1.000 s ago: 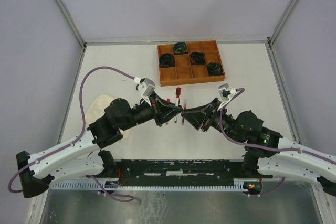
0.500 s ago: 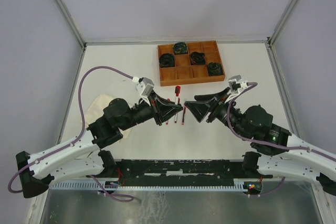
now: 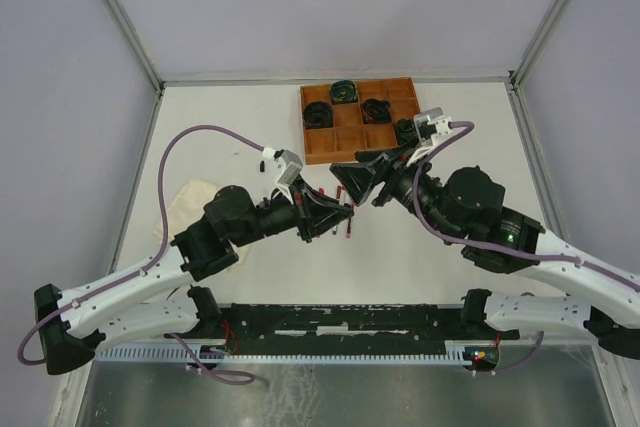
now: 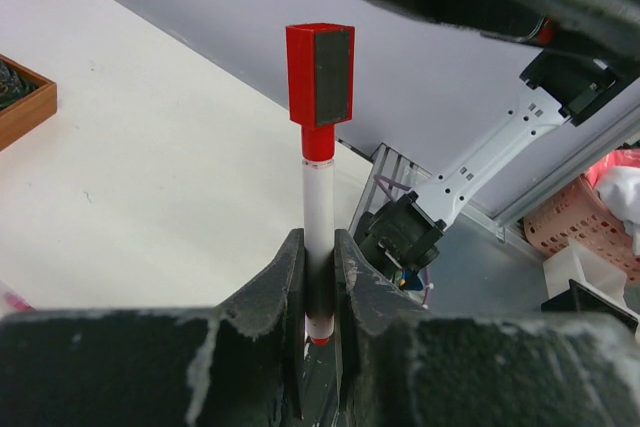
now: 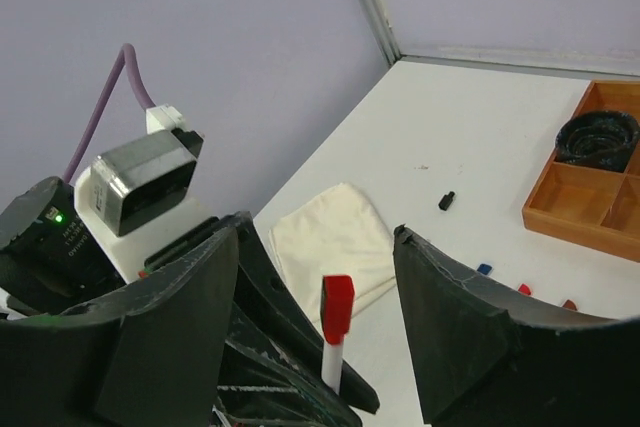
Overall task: Insert the pens into the pen caps
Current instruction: Press the pen cap onto the pen.
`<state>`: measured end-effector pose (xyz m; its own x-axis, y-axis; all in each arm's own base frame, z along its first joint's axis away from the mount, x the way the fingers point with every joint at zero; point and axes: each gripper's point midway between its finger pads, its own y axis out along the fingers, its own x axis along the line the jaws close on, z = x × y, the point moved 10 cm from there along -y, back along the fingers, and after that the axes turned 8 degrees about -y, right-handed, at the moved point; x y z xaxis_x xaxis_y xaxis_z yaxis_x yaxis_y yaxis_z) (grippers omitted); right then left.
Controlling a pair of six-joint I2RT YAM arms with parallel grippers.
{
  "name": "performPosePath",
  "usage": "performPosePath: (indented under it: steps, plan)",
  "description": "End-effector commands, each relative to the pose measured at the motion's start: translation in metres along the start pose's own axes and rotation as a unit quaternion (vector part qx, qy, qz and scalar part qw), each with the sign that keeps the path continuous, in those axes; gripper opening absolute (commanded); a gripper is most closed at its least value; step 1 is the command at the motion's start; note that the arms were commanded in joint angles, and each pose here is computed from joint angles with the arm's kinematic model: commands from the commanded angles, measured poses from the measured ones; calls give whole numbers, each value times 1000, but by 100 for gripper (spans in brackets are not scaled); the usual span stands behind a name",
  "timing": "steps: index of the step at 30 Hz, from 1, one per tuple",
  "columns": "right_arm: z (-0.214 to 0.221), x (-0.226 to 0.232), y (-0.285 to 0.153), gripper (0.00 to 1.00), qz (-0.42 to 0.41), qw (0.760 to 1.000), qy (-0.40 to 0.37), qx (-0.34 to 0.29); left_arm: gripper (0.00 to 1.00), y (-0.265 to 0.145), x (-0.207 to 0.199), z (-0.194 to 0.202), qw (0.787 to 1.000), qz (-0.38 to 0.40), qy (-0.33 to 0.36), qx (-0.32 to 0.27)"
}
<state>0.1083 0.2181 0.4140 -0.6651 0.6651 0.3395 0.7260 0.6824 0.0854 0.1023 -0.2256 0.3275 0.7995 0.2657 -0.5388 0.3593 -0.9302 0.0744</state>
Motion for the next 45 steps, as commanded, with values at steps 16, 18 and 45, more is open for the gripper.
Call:
performPosePath:
  steps: [16,18,45]
  plan:
    - [-2,4,5,48,21,999,1,42,3,0,-14,-19,998,45,32,-29]
    - [0,5,5,46,19,999,4,45,3,0,-14,-19,998,42,31,-31]
    - [41,1,-6,0,-5,992,49,118,3,-4,-52,-88,987,56,50,-140]
